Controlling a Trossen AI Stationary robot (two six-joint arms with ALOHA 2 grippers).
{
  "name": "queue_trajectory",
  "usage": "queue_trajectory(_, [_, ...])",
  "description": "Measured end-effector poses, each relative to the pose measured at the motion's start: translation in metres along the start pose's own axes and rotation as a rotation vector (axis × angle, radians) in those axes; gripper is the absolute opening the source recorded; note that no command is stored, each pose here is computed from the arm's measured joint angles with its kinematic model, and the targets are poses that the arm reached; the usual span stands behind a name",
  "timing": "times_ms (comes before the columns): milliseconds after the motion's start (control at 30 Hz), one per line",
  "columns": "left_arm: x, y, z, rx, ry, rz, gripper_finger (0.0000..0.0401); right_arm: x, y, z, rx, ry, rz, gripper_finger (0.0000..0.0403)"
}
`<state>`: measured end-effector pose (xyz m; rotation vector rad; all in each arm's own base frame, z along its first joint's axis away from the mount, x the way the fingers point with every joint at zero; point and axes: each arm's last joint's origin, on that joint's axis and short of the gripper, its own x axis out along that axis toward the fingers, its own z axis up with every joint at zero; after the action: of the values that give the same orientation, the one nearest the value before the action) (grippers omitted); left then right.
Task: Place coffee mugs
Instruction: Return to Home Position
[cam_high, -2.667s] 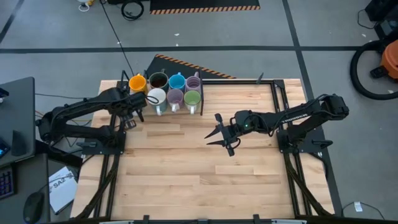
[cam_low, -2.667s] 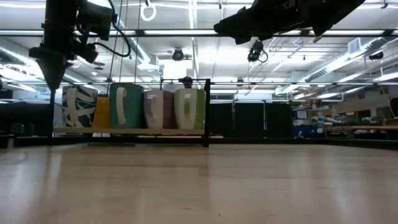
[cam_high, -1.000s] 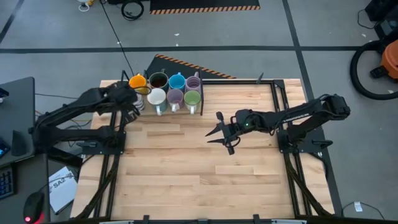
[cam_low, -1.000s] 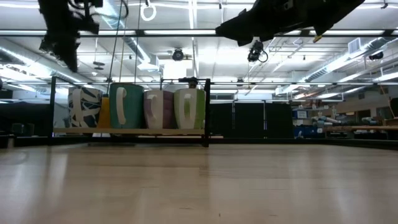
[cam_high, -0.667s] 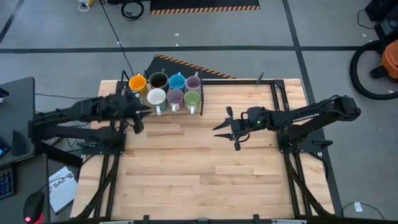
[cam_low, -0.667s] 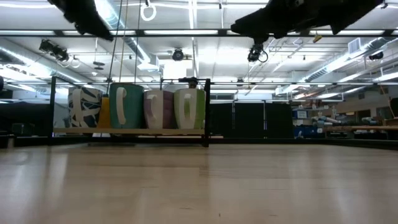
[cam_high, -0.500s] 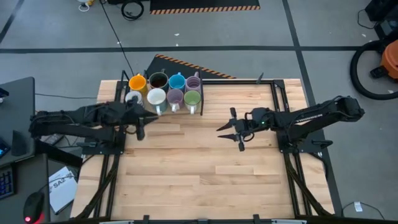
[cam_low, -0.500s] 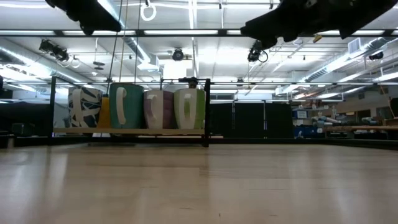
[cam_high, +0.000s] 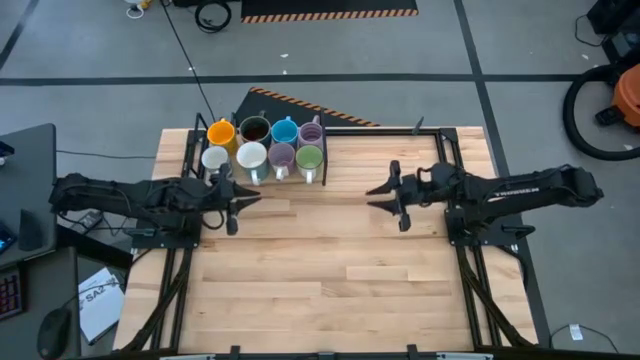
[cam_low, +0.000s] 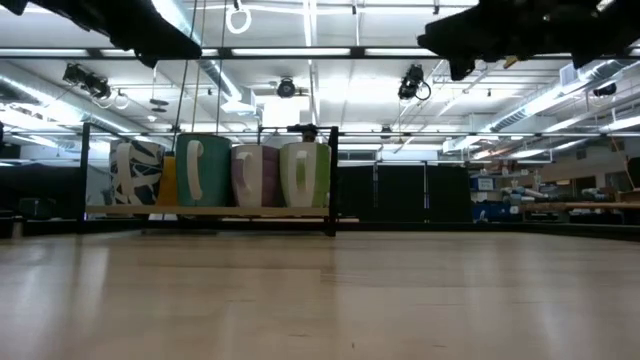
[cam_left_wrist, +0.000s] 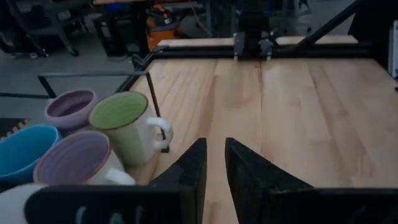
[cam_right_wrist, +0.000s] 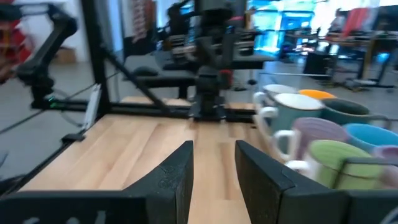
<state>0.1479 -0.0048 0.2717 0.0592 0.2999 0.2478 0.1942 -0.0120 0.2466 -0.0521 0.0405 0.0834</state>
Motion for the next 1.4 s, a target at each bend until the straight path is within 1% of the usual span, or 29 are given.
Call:
queue_trajectory(133, [0.0,0.001,-0.008,0.022,-0.026,0.024,0.0064,-0.013,-0.011,-0.003,0.047,-0.033,-0.075,0.0124])
queue_trajectory(267, [-0.003,0.002,-0.024,0.04,-0.04,0.033,0.0064,-0.024,-0.019,-0.008,0.084,-0.071,-0.122,0.0123])
queue_trajectory(433, [-0.013,0.004,-0.032,0.04,-0.088,-0.014,0.0064,-0.036,-0.021,-0.019,0.139,-0.071,-0.156,0.0123])
queue_trajectory(600, [-0.03,0.007,-0.036,0.008,-0.191,-0.042,0.0056,-0.05,-0.019,-0.03,0.189,-0.107,-0.194,0.0123])
queue_trajectory(700, [-0.035,0.006,-0.042,-0.024,-0.242,-0.069,0.0048,-0.058,-0.018,-0.037,0.221,-0.14,-0.216,0.0123])
queue_trajectory(800, [-0.034,0.003,-0.053,-0.059,-0.296,-0.117,0.0041,-0.064,-0.016,-0.042,0.259,-0.18,-0.223,0.0123])
queue_trajectory(900, [-0.03,0.0,-0.068,-0.081,-0.316,-0.137,0.0032,-0.071,-0.014,-0.043,0.264,-0.227,-0.238,0.0123])
queue_trajectory(1000, [-0.03,-0.001,-0.078,-0.101,-0.346,-0.164,0.002,-0.076,-0.013,-0.044,0.255,-0.283,-0.267,0.0123])
queue_trajectory(1100, [-0.035,-0.001,-0.077,-0.118,-0.392,-0.205,0.0008,-0.081,-0.011,-0.046,0.243,-0.31,-0.285,0.0124])
queue_trajectory(1233, [-0.044,0.002,-0.076,-0.144,-0.454,-0.231,0.0006,-0.087,-0.01,-0.051,0.25,-0.346,-0.313,0.0124])
queue_trajectory(1400, [-0.044,0.002,-0.075,-0.136,-0.44,-0.246,0.0006,-0.095,-0.008,-0.051,0.261,-0.393,-0.335,0.0123])
